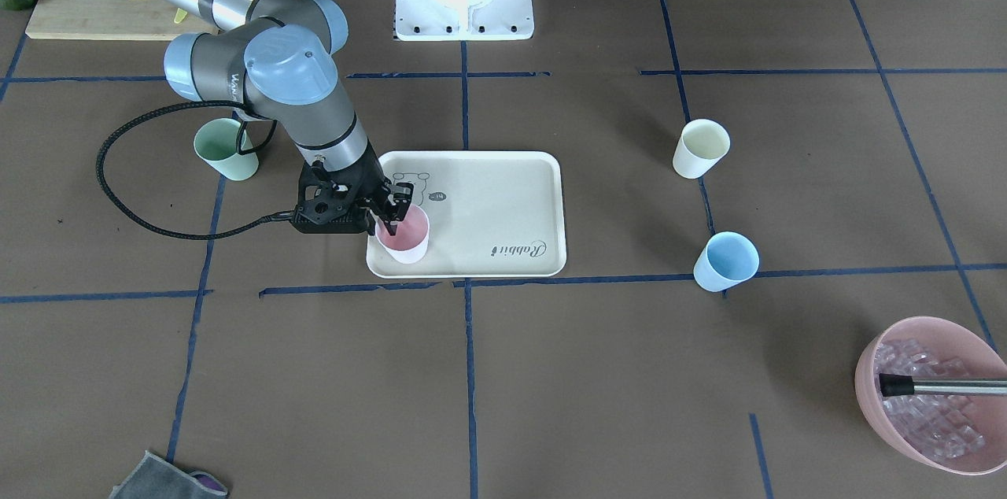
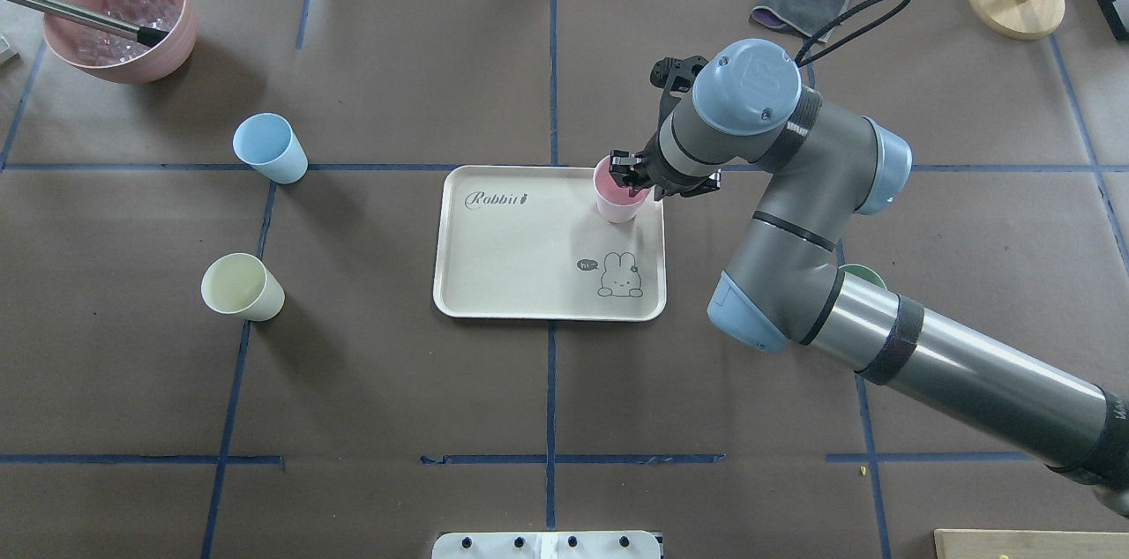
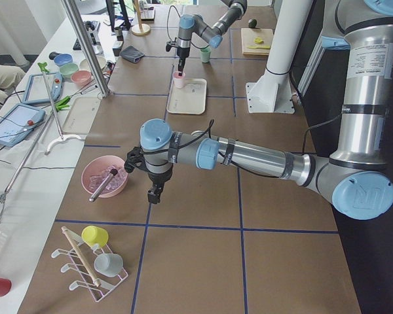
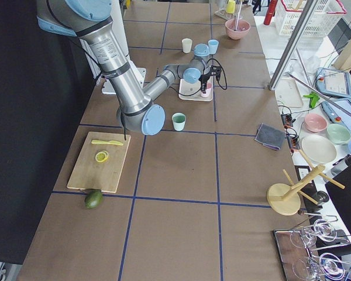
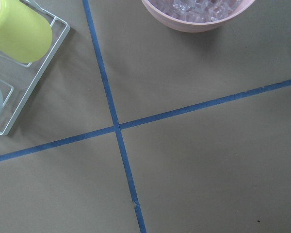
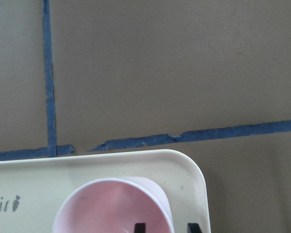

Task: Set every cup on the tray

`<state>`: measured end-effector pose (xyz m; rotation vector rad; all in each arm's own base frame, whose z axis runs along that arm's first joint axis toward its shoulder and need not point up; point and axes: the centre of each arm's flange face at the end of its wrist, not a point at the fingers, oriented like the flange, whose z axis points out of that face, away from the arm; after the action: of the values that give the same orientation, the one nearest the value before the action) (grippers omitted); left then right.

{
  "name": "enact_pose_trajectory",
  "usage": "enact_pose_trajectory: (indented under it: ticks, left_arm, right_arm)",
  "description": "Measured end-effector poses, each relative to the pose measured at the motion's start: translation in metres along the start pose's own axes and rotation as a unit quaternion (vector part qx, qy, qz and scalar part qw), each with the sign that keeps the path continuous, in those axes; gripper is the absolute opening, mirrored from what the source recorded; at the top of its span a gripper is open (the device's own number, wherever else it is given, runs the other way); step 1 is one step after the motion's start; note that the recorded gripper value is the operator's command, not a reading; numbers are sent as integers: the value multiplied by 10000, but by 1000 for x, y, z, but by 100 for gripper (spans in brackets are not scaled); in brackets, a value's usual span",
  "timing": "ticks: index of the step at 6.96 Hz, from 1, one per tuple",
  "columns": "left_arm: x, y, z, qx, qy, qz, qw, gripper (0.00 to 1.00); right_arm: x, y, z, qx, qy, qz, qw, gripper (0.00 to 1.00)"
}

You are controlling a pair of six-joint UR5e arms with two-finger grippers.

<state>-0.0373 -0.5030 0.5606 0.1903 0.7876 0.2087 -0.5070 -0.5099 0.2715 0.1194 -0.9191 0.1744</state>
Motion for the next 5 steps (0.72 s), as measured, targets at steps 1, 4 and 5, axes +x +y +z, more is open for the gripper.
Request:
enact_pose_trajectory:
  ticks: [1, 4, 5]
  left_arm:
    - [0, 0, 0, 0, 0, -1, 10000, 100]
    - [22, -22, -1, 53, 24, -304, 9995, 100]
    - [55, -41, 6, 65, 88, -517, 9986, 100]
  right_arm:
    - [3, -6, -6, -41, 21, 26, 10000, 99]
    - [67, -77, -94, -467, 221, -454, 9976, 99]
    - [112, -103, -117, -526, 291, -834, 9947, 99]
